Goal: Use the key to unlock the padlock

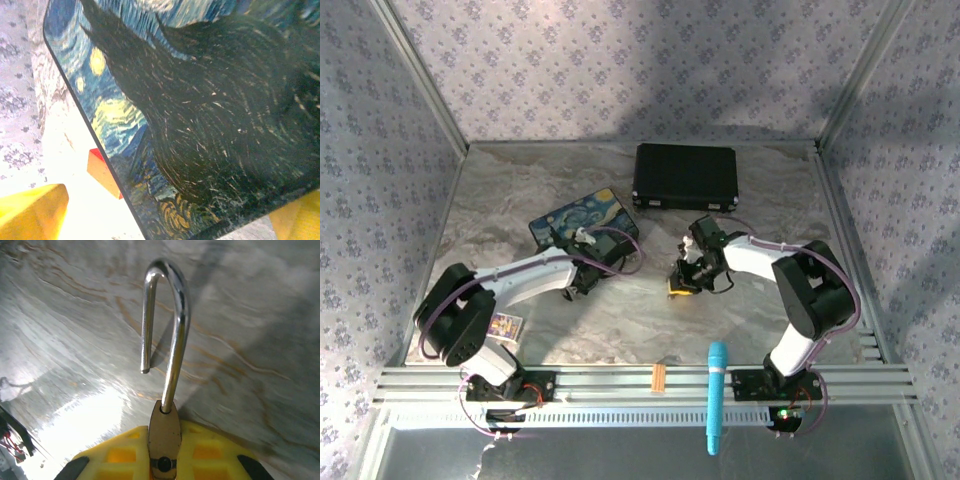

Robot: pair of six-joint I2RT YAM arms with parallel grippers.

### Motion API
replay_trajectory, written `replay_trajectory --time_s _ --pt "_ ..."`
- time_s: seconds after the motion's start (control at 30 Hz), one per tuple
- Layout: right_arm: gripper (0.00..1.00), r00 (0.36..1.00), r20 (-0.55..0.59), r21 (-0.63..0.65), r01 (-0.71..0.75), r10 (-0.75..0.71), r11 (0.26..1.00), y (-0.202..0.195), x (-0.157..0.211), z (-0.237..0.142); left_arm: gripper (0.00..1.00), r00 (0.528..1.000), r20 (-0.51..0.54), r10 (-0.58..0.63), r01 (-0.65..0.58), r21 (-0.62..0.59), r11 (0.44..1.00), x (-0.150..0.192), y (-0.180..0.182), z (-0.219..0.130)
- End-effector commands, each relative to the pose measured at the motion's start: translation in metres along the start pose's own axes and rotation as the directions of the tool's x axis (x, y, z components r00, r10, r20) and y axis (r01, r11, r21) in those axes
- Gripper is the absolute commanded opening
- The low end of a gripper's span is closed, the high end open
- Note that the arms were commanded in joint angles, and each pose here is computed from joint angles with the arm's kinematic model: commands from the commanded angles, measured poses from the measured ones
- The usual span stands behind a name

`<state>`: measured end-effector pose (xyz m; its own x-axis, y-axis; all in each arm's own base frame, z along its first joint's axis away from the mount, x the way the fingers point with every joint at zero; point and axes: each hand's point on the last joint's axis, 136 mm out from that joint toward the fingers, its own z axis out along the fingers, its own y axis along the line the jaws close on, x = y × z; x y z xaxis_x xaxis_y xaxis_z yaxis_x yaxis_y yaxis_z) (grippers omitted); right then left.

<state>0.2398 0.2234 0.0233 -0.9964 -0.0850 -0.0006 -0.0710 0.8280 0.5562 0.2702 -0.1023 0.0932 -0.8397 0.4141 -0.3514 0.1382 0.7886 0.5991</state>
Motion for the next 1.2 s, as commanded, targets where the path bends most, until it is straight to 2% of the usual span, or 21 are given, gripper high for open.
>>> replay_trajectory --time_s 0.0,0.23,0.37,0.67,0.77,0.9,1.0,1.07,1.1,1.17 --pt "0.11 0.993 -0.114 0.168 -0.018 0.037 0.986 -0.037 0.029 -0.006 1.00 0.998 0.007 -0.067 0.067 0.009 0.998 -0.008 0.016 0.006" --pt "0.24 0.994 -0.107 0.190 -0.002 0.023 0.982 -0.036 0.024 -0.011 1.00 0.995 -0.036 -0.098 0.097 -0.022 0.995 -0.013 0.036 0.032" --pt "0.27 0.995 -0.093 0.207 0.002 0.018 0.978 -0.037 0.020 -0.014 1.00 0.988 -0.045 -0.146 0.144 -0.034 0.989 -0.013 0.046 0.040" --pt "0.38 0.997 -0.080 0.255 0.029 -0.009 0.966 -0.040 0.018 -0.022 1.00 0.971 -0.007 -0.238 0.237 -0.042 0.971 -0.011 0.068 0.032" --pt "0.45 0.998 -0.063 0.249 0.047 -0.032 0.967 -0.033 0.016 -0.026 1.00 0.965 0.002 -0.262 0.262 -0.001 0.965 -0.012 0.064 0.026" --pt "0.59 0.997 -0.014 0.286 0.077 -0.076 0.955 -0.026 0.010 -0.040 1.00 0.953 0.020 -0.302 0.301 0.041 0.953 -0.012 0.062 0.017" --pt "0.70 0.990 0.065 0.334 0.097 -0.126 0.938 -0.021 0.000 -0.059 1.00 0.931 0.045 -0.361 0.356 0.099 0.929 -0.010 0.062 0.002" --pt "0.95 0.971 0.153 0.384 0.112 -0.182 0.916 -0.017 -0.011 -0.078 1.00 0.913 0.086 -0.399 0.384 0.149 0.911 -0.011 0.061 -0.014" --pt "0.99 0.956 0.207 0.409 0.109 -0.208 0.906 -0.015 -0.018 -0.089 1.00 0.899 0.107 -0.424 0.402 0.178 0.898 -0.012 0.062 -0.022" --pt "0.99 0.919 0.329 0.443 0.054 -0.218 0.895 -0.012 -0.032 -0.113 1.00 0.869 0.139 -0.475 0.433 0.248 0.866 -0.014 0.063 -0.036"
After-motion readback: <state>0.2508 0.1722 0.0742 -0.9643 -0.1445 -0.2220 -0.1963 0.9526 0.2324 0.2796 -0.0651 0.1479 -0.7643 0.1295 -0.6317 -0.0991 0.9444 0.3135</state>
